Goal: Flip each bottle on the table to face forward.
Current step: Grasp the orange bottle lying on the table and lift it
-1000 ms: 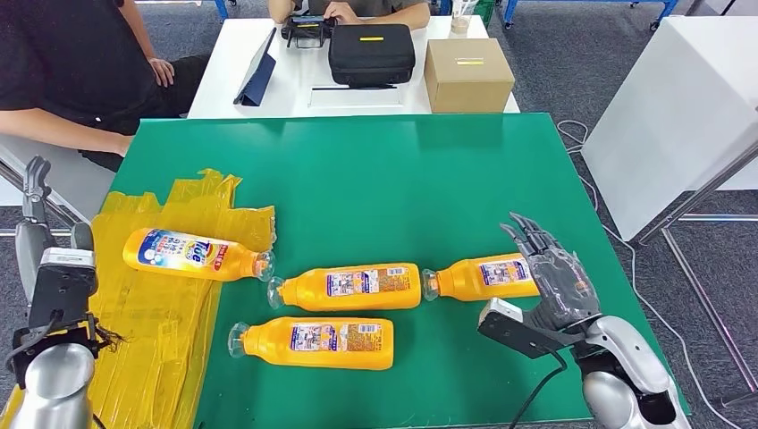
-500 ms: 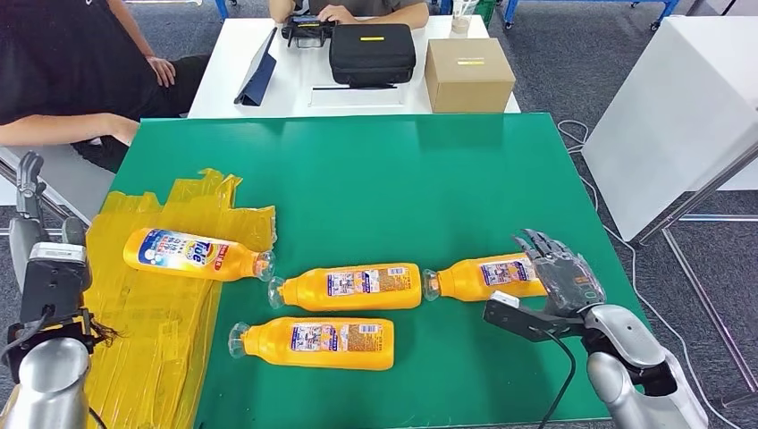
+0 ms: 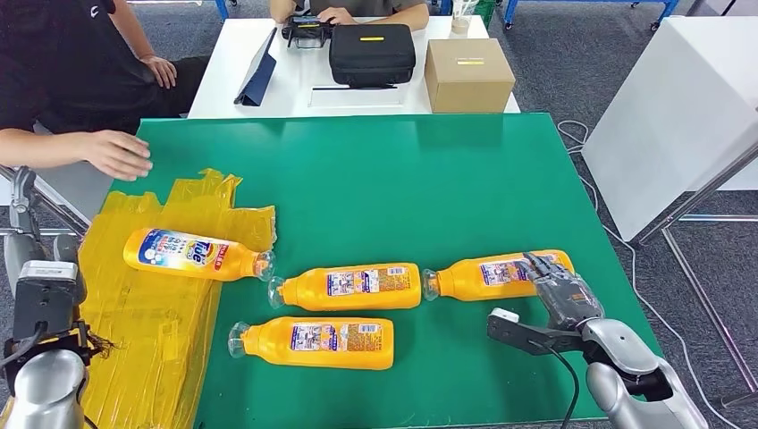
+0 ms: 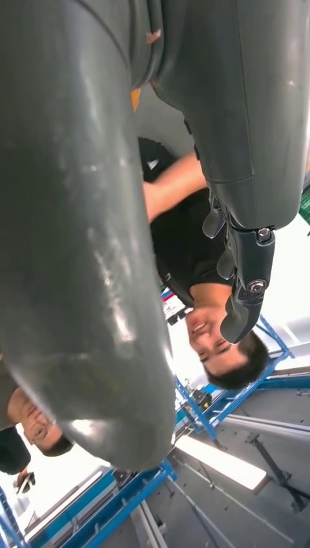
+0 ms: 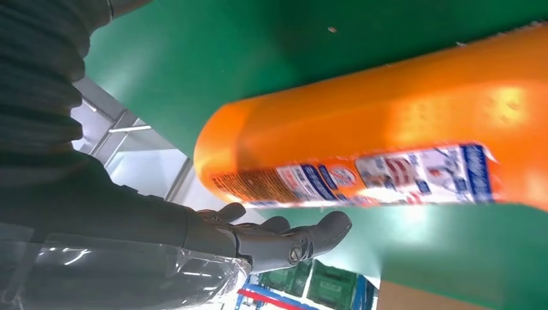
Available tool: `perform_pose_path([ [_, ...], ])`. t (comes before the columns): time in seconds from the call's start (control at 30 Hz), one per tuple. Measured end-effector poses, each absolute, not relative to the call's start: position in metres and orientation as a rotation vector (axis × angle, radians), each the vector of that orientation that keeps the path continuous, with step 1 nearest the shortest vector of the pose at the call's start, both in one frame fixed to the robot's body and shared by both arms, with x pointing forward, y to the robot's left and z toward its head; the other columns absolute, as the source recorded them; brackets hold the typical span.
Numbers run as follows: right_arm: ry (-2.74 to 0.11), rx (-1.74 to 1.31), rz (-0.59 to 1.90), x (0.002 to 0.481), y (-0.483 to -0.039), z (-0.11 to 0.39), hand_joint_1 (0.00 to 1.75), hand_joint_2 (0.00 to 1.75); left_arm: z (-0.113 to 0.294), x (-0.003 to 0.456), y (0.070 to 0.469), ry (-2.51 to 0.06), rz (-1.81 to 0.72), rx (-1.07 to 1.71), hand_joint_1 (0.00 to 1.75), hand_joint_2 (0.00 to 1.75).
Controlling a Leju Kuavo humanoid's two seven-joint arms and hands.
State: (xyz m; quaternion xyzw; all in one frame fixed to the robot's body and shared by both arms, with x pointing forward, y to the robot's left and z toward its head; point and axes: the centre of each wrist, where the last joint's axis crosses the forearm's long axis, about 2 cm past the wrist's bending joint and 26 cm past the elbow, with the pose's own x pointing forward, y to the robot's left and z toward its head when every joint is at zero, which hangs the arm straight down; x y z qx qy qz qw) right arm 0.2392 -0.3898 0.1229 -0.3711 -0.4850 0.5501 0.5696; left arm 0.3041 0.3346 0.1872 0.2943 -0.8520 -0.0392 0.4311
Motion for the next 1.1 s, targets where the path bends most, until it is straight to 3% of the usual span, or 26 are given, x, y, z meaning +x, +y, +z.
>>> perform_pose_path([
  [0.37, -1.122, -1.069, 1.334, 0.279, -0.391, 0.128, 0.0, 1.75, 0.172, 0.285, 0.349, -2.08, -0.067, 0.788, 0.0, 0.0],
  [1.1, -1.034, -1.025, 1.423, 0.33, -0.38, 0.115, 0.0, 1.75, 0.166, 0.264, 0.372, -2.046, -0.006, 0.861, 0.0, 0.0],
])
